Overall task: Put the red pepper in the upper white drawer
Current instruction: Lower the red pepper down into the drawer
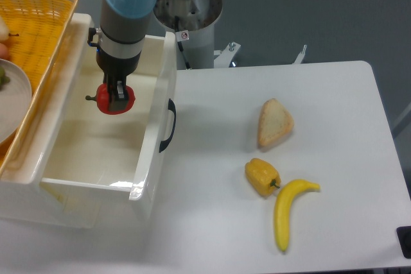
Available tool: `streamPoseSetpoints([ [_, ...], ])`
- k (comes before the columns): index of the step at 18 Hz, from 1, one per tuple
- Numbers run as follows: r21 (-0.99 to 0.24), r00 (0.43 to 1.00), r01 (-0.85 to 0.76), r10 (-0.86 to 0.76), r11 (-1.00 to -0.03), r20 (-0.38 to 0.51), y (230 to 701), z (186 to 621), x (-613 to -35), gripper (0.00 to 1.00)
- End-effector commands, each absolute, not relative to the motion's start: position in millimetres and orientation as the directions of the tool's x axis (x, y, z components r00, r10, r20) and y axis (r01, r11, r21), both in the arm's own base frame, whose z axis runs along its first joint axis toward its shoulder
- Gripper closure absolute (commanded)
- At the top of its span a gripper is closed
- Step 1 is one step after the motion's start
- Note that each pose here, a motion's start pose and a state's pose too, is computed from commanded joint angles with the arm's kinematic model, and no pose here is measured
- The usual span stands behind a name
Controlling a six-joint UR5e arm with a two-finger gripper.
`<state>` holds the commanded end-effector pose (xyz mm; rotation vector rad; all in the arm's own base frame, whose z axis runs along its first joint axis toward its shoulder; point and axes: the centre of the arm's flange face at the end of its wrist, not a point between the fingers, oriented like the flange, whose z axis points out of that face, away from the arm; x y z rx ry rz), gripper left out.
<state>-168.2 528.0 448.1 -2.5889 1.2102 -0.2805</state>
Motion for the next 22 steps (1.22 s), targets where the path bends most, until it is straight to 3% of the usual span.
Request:
streamPoseSetpoints([
  [20, -0.312, 0.615, -0.732, -0.784, -0.606, 0.081, 537, 436, -163, 0.82],
  [22, -0.313, 0.612, -0.735, -0.787, -0.602, 0.076, 538, 436, -163, 0.77],
])
